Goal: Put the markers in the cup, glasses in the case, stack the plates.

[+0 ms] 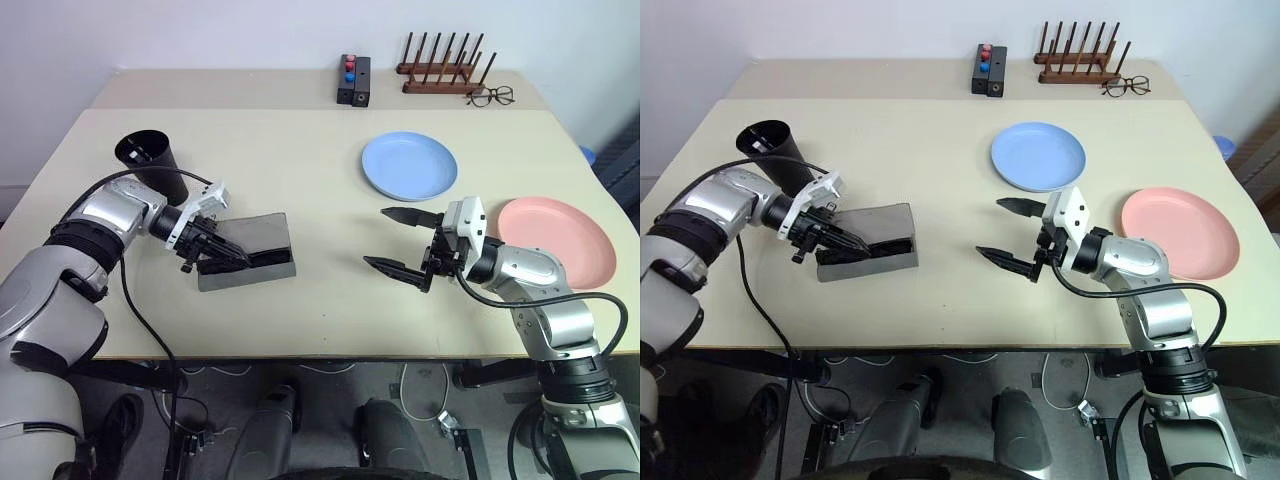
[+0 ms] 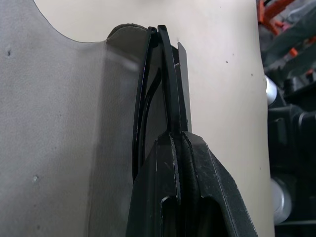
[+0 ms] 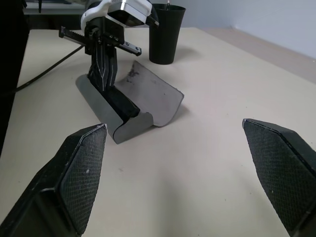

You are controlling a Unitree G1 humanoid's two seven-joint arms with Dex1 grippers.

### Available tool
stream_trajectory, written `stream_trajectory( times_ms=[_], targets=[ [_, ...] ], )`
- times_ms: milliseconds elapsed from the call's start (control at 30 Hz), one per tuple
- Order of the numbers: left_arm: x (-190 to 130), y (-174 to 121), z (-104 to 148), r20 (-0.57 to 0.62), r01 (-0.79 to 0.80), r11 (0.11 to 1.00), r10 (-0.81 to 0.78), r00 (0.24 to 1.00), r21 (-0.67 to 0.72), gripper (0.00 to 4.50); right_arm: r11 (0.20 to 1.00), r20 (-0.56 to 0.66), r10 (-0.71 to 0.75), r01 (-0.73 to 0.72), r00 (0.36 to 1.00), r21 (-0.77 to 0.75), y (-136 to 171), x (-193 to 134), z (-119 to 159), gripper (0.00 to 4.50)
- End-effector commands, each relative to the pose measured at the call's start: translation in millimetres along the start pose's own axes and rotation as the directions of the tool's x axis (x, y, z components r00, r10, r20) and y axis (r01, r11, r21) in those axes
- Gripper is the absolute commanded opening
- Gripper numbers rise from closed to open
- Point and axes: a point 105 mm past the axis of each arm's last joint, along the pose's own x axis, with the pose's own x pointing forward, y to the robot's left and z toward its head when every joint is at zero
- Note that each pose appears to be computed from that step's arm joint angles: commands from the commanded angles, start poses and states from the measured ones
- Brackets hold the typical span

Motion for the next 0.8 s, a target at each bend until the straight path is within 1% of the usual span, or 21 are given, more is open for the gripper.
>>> stream_trajectory(
  times_ms=[33, 67, 133, 267, 333, 367, 467, 600, 800],
  targets=[
    [2, -2, -2, 0.018, 0.016, 0.999, -0.015, 1.000, -0.038, 0.15, 0.999, 0.019, 0.001, 0.000, 1.000, -0.049, -1, -1, 10, 4.50],
    [3, -1, -2, 0.018, 0.017, 0.999, -0.016, 1.000, -0.031, 0.40, 0.999, 0.019, 0.000, 0.001, 1.000, -0.051, -2, 0, 10, 4.50],
    [4, -2, -2, 0.021, 0.021, 0.999, -0.021, 1.000, -0.031, 1.07, 0.999, 0.017, -0.001, 0.002, 1.000, -0.053, -3, 0, 10, 4.50],
    [5, -2, 0, 0.032, 0.024, 1.000, -0.024, 0.999, -0.010, 3.09, 0.999, 0.014, 0.003, -0.002, 1.000, -0.053, -2, 0, 9, 4.50],
    [5, -2, 1, 0.030, 0.024, 1.000, -0.024, 0.999, 0.003, 4.05, 0.999, 0.012, 0.004, -0.004, 1.000, -0.053, -2, 0, 9, 4.50],
    [4, -2, 2, 0.032, 0.023, 1.000, -0.023, 0.999, 0.007, 4.46, 0.999, 0.011, 0.005, -0.004, 1.000, -0.053, -2, 1, 9, 4.50],
    [3, -2, 5, 0.039, 0.016, 0.999, -0.018, 0.999, 0.050, 4.46, 0.999, 0.010, 0.007, -0.007, 1.000, -0.054, -3, 2, 9, 4.50],
    [4, -8, 9, 0.038, 0.041, 0.997, -0.044, 0.998, 0.072, 4.46, 0.998, 0.008, 0.008, -0.007, 1.000, -0.058, -4, 2, 9, 4.50],
    [8, -21, 2, -0.025, 0.106, 0.991, -0.104, 0.994, 0.080, 4.46, 0.998, 0.007, 0.006, -0.006, 1.000, -0.060, -5, 2, 9, 4.50]
  ],
)
